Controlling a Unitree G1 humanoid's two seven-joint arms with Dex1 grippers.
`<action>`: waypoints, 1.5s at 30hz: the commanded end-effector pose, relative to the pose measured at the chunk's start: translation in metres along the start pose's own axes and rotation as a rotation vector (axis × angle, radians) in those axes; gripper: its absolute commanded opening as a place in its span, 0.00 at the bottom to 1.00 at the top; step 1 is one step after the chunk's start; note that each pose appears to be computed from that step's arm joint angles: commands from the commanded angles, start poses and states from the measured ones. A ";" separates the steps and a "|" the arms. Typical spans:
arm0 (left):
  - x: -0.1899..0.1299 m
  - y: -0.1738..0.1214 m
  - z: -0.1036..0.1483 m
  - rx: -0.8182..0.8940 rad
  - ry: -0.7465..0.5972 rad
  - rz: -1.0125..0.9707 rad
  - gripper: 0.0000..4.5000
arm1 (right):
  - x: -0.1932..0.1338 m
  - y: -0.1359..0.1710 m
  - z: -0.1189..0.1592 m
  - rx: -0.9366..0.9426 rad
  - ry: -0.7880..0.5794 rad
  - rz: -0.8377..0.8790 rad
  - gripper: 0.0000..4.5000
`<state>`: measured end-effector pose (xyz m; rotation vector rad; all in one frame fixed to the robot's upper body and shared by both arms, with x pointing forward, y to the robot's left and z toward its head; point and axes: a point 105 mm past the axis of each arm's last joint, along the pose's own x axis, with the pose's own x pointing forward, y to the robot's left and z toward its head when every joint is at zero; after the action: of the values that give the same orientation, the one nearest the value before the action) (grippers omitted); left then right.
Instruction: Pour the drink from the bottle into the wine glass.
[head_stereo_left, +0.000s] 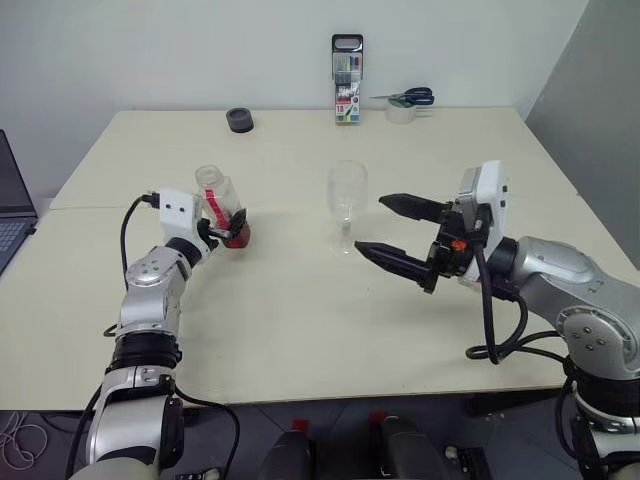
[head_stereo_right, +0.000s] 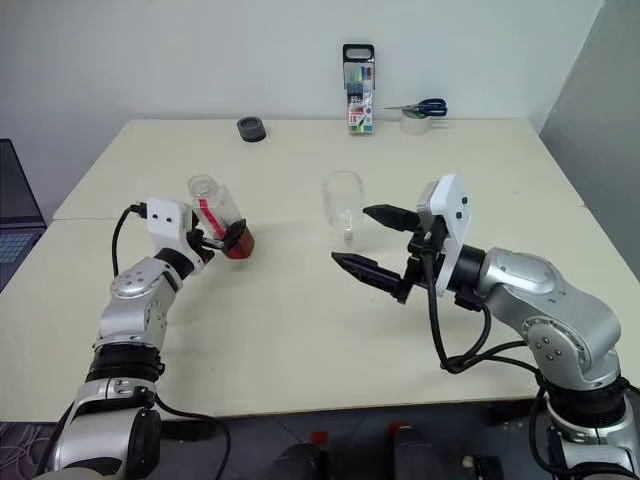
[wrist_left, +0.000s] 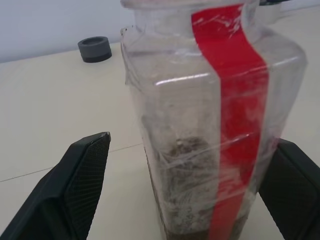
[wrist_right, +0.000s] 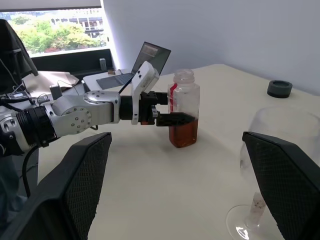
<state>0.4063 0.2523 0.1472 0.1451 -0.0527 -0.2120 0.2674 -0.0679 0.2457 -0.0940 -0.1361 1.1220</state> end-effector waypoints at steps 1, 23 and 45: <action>0.003 0.000 0.012 0.021 -0.049 -0.007 1.00 | -0.001 0.004 0.015 -0.050 -0.036 0.000 0.99; 0.005 0.004 0.007 0.052 -0.041 0.018 0.37 | -0.002 0.002 0.007 -0.045 -0.039 -0.024 1.00; 0.040 -0.053 0.133 0.627 -0.256 -0.300 0.37 | 0.000 -0.024 0.017 -0.217 -0.151 -0.260 1.00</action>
<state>0.4299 0.1768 0.2417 0.6644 -0.2497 -0.5191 0.2891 -0.0764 0.2567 -0.1693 -0.3335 0.8706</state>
